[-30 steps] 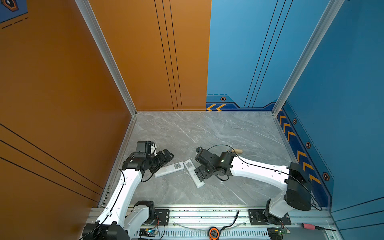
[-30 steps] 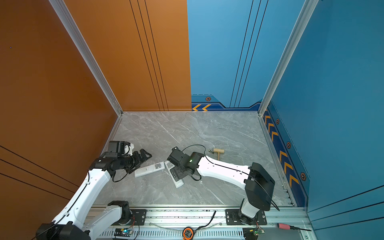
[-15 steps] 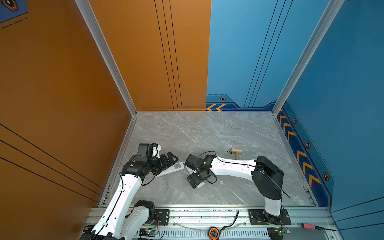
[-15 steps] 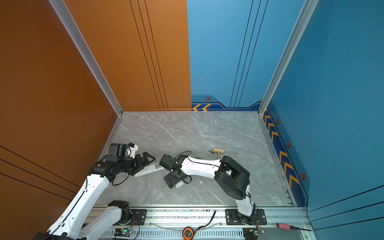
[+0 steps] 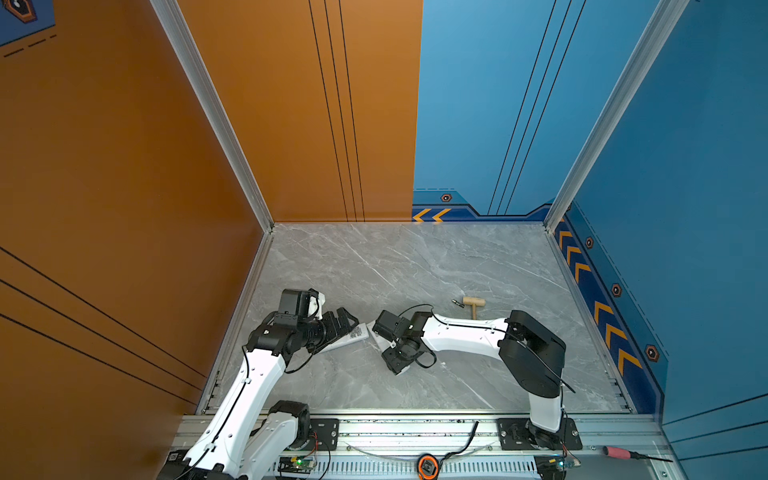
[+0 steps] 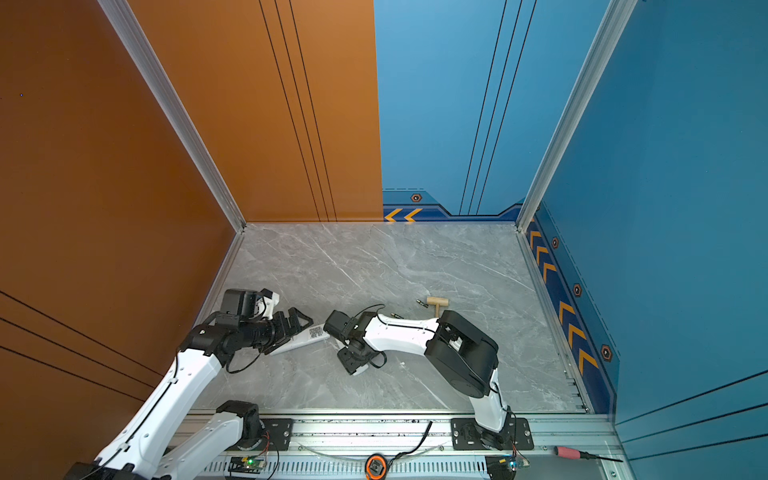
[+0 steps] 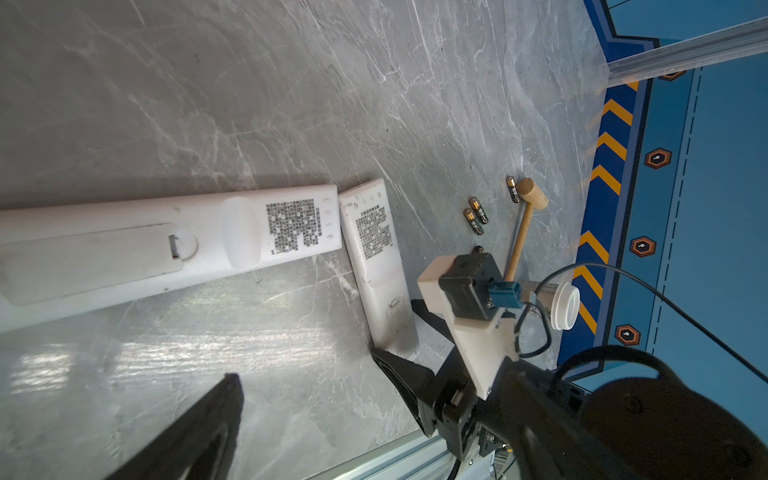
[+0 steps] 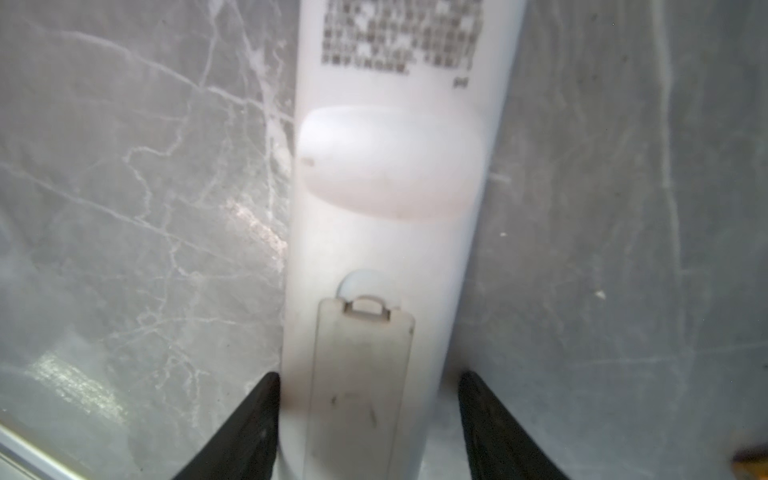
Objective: Load the batteries into the remote control
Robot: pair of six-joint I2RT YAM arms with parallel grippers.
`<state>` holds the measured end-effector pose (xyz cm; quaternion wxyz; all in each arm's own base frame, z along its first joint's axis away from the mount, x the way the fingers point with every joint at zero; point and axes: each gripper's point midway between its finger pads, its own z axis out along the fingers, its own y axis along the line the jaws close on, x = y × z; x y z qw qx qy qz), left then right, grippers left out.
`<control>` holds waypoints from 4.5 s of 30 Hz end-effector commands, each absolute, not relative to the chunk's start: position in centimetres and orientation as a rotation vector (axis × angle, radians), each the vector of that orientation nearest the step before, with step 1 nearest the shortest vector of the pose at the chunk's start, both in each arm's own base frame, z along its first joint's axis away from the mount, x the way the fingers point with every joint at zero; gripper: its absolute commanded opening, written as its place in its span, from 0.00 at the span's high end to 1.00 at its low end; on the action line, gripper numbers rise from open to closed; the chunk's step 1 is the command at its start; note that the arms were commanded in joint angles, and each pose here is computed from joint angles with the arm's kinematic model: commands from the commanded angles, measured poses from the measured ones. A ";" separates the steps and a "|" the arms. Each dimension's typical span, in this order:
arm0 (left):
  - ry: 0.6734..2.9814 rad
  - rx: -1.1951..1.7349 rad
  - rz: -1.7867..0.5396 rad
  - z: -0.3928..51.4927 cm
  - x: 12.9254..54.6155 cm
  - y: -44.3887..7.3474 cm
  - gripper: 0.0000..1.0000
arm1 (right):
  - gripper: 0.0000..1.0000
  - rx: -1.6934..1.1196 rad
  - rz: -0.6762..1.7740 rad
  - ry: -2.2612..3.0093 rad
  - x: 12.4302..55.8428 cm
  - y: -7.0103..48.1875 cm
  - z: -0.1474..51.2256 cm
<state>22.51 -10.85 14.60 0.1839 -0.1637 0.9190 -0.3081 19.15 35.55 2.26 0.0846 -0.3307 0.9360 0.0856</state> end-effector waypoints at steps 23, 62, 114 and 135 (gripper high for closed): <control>2.479 -0.214 -1.184 18.6 26.6 -20.3 0.02 | 0.81 -0.656 0.690 2.365 22.0 35.5 15.8; 2.027 -0.134 -0.981 25.9 32.9 -20.1 1.00 | 0.00 0.539 1.267 2.459 27.3 29.1 24.4; 1.986 -0.181 -0.990 25.3 33.6 -20.8 1.00 | 0.07 0.351 0.960 2.822 27.2 33.6 13.8; 2.107 -0.042 -0.775 20.6 33.7 -21.3 1.00 | 0.34 0.223 0.610 2.911 25.3 29.7 11.1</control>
